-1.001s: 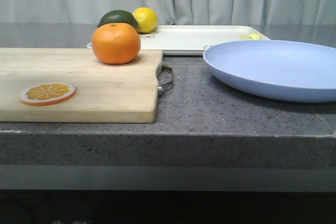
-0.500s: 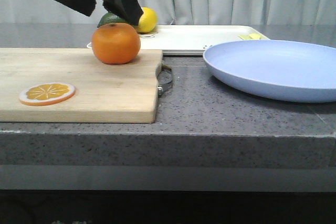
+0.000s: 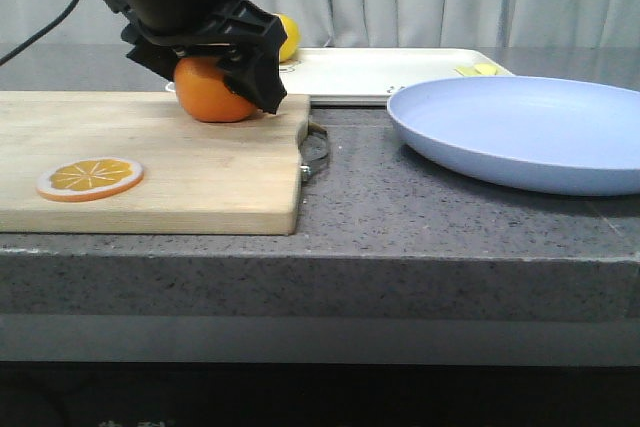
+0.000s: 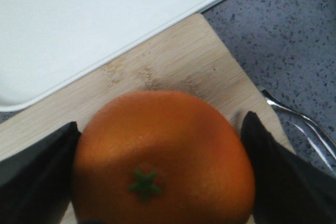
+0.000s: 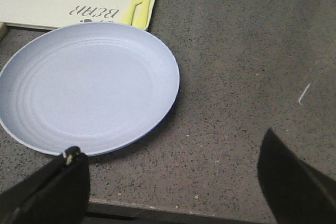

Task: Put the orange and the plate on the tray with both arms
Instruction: 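Lower the left gripper onto the orange on the cutting board and grasp it, then lift the orange with the left gripper and carry it over the blue plate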

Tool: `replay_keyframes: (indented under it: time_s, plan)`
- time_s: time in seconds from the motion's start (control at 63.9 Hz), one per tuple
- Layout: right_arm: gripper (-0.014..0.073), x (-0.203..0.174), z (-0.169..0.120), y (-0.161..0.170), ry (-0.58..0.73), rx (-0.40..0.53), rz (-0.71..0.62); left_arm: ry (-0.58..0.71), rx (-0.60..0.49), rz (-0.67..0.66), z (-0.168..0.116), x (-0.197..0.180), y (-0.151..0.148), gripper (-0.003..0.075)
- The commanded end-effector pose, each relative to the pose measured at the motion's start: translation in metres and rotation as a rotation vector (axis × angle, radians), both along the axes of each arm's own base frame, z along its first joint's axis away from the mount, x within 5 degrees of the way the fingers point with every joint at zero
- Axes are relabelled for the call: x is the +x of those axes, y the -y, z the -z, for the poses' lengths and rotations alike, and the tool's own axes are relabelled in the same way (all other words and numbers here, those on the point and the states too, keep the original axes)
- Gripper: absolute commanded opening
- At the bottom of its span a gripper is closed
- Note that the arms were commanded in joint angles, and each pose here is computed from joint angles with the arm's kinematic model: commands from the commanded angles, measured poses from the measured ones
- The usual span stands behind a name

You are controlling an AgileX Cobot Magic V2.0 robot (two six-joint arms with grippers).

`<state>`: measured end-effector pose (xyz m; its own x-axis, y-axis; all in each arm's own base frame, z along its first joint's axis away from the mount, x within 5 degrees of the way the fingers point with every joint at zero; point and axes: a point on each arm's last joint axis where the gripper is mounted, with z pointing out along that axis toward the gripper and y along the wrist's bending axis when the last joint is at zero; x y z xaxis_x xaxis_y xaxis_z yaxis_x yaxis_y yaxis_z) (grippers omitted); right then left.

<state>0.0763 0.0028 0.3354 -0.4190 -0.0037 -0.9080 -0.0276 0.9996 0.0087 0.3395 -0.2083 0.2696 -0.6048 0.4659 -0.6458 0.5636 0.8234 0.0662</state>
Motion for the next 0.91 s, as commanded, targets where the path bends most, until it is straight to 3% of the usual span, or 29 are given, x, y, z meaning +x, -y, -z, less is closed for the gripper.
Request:
replay_keyframes:
  time_s: [0.0, 0.141, 0.36, 0.579, 0.891]
  plan:
    - [0.0653, 0.004, -0.015, 0.001, 0.085, -0.006, 0.009, 0.106, -0.065, 0.012, -0.032, -0.003, 0.003, 0.0517]
    - [0.0653, 0.004, -0.015, 0.001, 0.085, -0.006, 0.009, 0.095, -0.064, 0.014, -0.034, -0.004, 0.004, 0.0392]
    - [0.0653, 0.004, -0.015, 0.001, 0.085, -0.006, 0.009, 0.13, -0.088, 0.086, -0.066, -0.017, 0.03, 0.0393]
    - [0.0653, 0.004, -0.015, 0.001, 0.085, -0.006, 0.009, 0.196, -0.15, 0.221, -0.09, -0.038, 0.085, 0.0393]
    - [0.0653, 0.004, -0.015, 0.001, 0.085, -0.006, 0.009, 0.193, -0.168, 0.347, -0.069, -0.047, 0.161, 0.0393]
